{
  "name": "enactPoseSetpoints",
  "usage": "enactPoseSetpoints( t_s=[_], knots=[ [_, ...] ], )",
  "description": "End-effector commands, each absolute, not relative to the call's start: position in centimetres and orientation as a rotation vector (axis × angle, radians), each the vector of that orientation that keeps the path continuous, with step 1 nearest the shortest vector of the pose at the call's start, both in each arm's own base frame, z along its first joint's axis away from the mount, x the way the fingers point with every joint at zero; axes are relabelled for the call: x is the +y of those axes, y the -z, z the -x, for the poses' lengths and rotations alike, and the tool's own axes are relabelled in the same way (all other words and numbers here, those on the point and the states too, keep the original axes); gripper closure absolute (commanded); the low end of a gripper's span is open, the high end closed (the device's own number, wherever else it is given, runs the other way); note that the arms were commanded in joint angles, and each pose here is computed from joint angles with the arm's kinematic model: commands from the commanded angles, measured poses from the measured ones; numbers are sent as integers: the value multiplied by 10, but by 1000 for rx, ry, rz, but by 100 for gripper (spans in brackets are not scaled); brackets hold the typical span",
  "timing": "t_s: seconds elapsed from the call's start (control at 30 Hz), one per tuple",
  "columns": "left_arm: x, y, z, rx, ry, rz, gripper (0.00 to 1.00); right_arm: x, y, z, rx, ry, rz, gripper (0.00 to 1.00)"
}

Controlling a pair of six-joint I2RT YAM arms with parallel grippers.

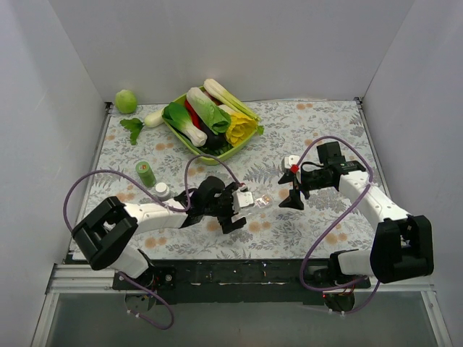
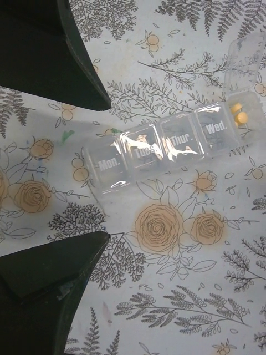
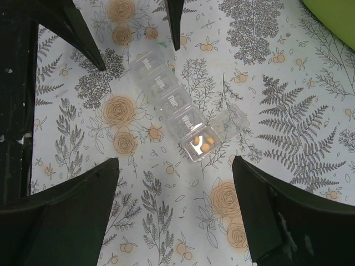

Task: Sort the pills into containers

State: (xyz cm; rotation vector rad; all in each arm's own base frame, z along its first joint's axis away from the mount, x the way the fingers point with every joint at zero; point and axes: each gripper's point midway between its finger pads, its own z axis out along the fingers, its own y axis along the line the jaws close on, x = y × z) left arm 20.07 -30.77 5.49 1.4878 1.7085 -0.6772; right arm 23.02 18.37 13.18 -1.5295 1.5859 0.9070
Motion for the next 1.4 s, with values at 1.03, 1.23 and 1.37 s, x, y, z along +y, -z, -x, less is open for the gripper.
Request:
enactPoseSetpoints(
  t_s=[1.03, 1.23, 1.37],
  knots=[
    [-337, -27, -215, 1779, 612, -1543, 78, 210, -99, -280, 2002, -1252, 963, 20],
    [-336, -26, -214, 1796, 619, -1542, 81, 209, -86, -289, 2067, -1237, 932, 20],
    [-336, -24, -213, 1816, 624, -1542, 82, 211, -80, -282, 2087, -1283, 937, 24]
  ],
)
